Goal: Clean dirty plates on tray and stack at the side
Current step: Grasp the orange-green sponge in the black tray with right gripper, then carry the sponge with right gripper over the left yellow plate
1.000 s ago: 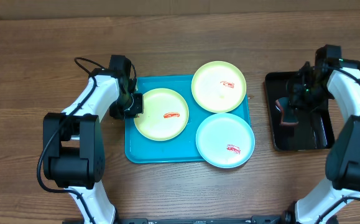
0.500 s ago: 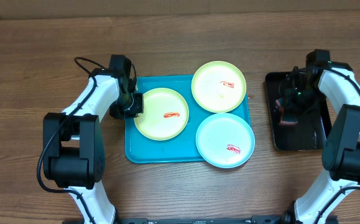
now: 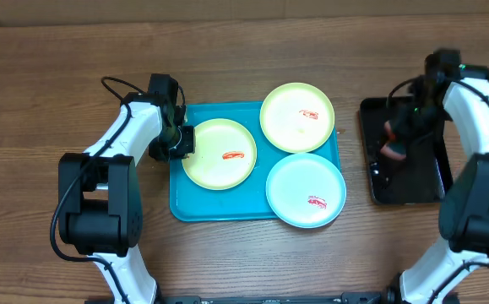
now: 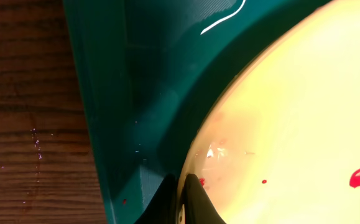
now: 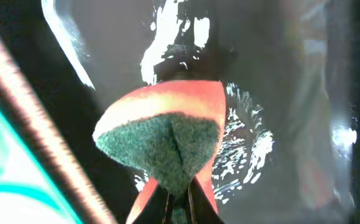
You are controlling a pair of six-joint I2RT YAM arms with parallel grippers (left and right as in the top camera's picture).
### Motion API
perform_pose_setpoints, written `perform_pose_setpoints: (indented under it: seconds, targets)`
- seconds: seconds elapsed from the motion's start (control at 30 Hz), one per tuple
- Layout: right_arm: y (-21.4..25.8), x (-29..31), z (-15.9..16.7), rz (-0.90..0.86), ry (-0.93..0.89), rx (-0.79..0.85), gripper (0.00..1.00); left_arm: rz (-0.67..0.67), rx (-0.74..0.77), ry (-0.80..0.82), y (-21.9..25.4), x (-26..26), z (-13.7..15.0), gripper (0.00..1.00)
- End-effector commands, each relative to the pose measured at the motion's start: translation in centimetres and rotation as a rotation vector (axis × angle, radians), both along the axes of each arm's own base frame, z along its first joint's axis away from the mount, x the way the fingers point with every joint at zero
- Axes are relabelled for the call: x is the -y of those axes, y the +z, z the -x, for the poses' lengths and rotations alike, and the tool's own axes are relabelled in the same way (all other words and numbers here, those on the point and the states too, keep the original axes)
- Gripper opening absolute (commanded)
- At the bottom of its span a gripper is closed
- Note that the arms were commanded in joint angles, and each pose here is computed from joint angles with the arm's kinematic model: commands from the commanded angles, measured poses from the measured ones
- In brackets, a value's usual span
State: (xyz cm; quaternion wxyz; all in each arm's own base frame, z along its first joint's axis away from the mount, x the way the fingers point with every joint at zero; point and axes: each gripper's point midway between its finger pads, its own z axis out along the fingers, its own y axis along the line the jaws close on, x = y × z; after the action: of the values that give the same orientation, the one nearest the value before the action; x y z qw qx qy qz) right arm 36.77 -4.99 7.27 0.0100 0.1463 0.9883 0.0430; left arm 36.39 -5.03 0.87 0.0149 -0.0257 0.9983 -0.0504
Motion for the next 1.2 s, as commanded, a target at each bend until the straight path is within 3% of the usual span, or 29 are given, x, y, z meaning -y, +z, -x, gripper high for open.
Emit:
perform_pose_setpoints:
  seconds: [0.0, 0.27, 0.5, 0.8, 0.97, 1.17]
  targets:
    - [4.4, -0.9, -1.0, -0.008, -0.085, 0.103, 0.04, -0.018, 0.012, -0.024, -0.2, 0.0, -0.5, 0.04]
    - [4.5, 2.1, -0.6, 0.186, -0.125, 0.082, 0.04, -0.018, 0.013, -0.024, -0.2, 0.0, -0.5, 0.04]
    - [5.5, -0.8, -1.2, 0.211, -0.041, 0.122, 0.04, -0.018, 0.015, -0.024, -0.2, 0.0, -0.5, 0.04]
    - [7.8, -18.7, -1.4, -0.249, 0.237, 0.214, 0.04, -0.017, 0.012, -0.024, -0.2, 0.0, -0.5, 0.04]
    - [8.4, -28.7, -1.0, -0.324, 0.384, 0.315, 0.04, 0.001, 0.012, -0.024, -0.2, 0.3, -0.5, 0.04]
    - [4.0, -35.6, 0.4, -0.311, 0.499, 0.285, 0.04, 0.005, 0.01, -0.025, -0.2, 0.4, -0.4, 0.04]
